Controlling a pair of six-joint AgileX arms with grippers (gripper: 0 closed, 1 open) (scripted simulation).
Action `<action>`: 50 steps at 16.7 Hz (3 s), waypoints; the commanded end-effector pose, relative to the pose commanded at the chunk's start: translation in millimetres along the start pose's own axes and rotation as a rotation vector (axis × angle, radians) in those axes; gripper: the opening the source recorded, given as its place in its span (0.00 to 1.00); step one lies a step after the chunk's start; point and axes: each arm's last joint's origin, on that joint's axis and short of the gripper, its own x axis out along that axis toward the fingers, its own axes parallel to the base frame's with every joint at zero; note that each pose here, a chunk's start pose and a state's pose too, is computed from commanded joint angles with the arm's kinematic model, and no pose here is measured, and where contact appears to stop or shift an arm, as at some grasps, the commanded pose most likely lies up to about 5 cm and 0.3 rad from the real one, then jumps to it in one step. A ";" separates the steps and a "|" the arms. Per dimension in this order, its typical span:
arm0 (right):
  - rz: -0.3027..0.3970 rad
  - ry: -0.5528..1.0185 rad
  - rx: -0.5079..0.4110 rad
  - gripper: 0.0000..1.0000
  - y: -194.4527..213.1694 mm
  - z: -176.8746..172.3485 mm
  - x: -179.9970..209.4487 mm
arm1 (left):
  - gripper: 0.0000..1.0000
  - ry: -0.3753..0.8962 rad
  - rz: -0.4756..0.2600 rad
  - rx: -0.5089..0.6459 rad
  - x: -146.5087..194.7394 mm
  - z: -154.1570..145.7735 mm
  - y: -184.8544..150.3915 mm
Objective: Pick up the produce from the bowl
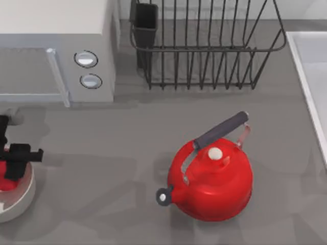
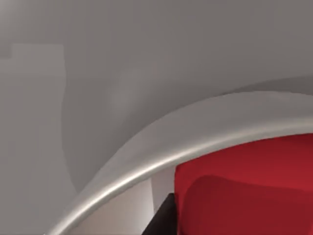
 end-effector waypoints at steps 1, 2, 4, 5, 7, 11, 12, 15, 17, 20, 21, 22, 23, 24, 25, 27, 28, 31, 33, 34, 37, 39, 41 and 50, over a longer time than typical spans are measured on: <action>0.000 0.000 0.000 1.00 0.0 0.0 0.0 | 0.00 0.004 0.000 0.000 -3.9 3.2 0.3; 0.000 0.000 0.000 1.00 0.0 0.0 0.0 | 0.00 0.008 0.000 0.000 -9.8 7.7 0.7; 0.000 0.000 0.000 1.00 0.0 0.0 0.0 | 0.00 0.018 -0.001 0.001 -29.2 19.9 1.8; 0.000 0.000 0.000 1.00 0.0 0.0 0.0 | 0.00 0.022 -0.001 0.001 -42.9 26.7 2.5; 0.000 0.000 0.000 1.00 0.0 0.0 0.0 | 0.00 0.028 -0.001 0.001 -77.5 38.9 3.9; 0.000 0.000 0.000 1.00 0.0 0.0 0.0 | 0.00 0.029 -0.001 0.001 -158.8 44.2 5.6; 0.000 0.000 0.000 1.00 0.0 0.0 0.0 | 0.00 0.026 -0.001 0.001 -178.0 41.2 5.7; 0.000 0.000 0.000 1.00 0.0 0.0 0.0 | 0.00 0.012 0.000 0.001 -223.8 26.9 5.5; 0.000 0.000 0.000 1.00 0.0 0.0 0.0 | 0.00 0.002 0.000 0.000 -241.3 18.4 5.2; 0.000 0.000 0.000 1.00 0.0 0.0 0.0 | 0.00 -0.002 0.000 0.000 -247.1 15.2 5.1; 0.000 0.000 0.000 1.00 0.0 0.0 0.0 | 0.00 -0.002 0.000 0.000 -247.1 15.2 5.1; 0.000 0.000 0.000 1.00 0.0 0.0 0.0 | 0.00 -0.002 0.000 0.000 -247.1 15.2 5.1; 0.000 0.000 0.000 1.00 0.0 0.0 0.0 | 0.00 0.001 0.001 -0.003 -245.8 16.0 6.4; 0.000 0.000 0.000 1.00 0.0 0.0 0.0 | 0.00 0.001 0.001 -0.003 -245.2 16.7 5.8; 0.000 0.000 0.000 1.00 0.0 0.0 0.0 | 0.00 0.005 -0.001 -0.003 -242.2 19.9 2.5; 0.000 0.000 0.000 1.00 0.0 0.0 0.0 | 0.00 0.016 -0.006 -0.003 -229.8 31.3 -13.2; 0.000 0.000 0.000 1.00 0.0 0.0 0.0 | 0.00 0.022 -0.009 -0.004 -221.0 38.1 -26.0; 0.000 0.000 0.000 1.00 0.0 0.0 0.0 | 0.00 0.041 -0.018 -0.017 -188.2 53.1 -83.5; 0.000 0.000 0.000 1.00 0.0 0.0 0.0 | 0.00 0.055 -0.020 -0.022 -164.7 54.6 -127.1; 0.000 0.000 0.000 1.00 0.0 0.0 0.0 | 0.00 0.060 -0.020 -0.023 -153.8 53.6 -145.1; 0.000 0.000 0.000 1.00 0.0 0.0 0.0 | 0.00 0.068 -0.020 -0.025 -131.7 48.4 -176.5; 0.000 0.000 0.000 1.00 0.0 0.0 0.0 | 0.00 0.069 -0.020 -0.025 -129.6 47.6 -179.1; 0.000 0.000 0.000 1.00 0.0 0.0 0.0 | 0.00 0.066 -0.022 -0.026 -131.2 47.8 -177.6; 0.000 0.000 0.000 1.00 0.0 0.0 0.0 | 0.00 0.049 -0.031 -0.026 -79.3 48.6 -181.4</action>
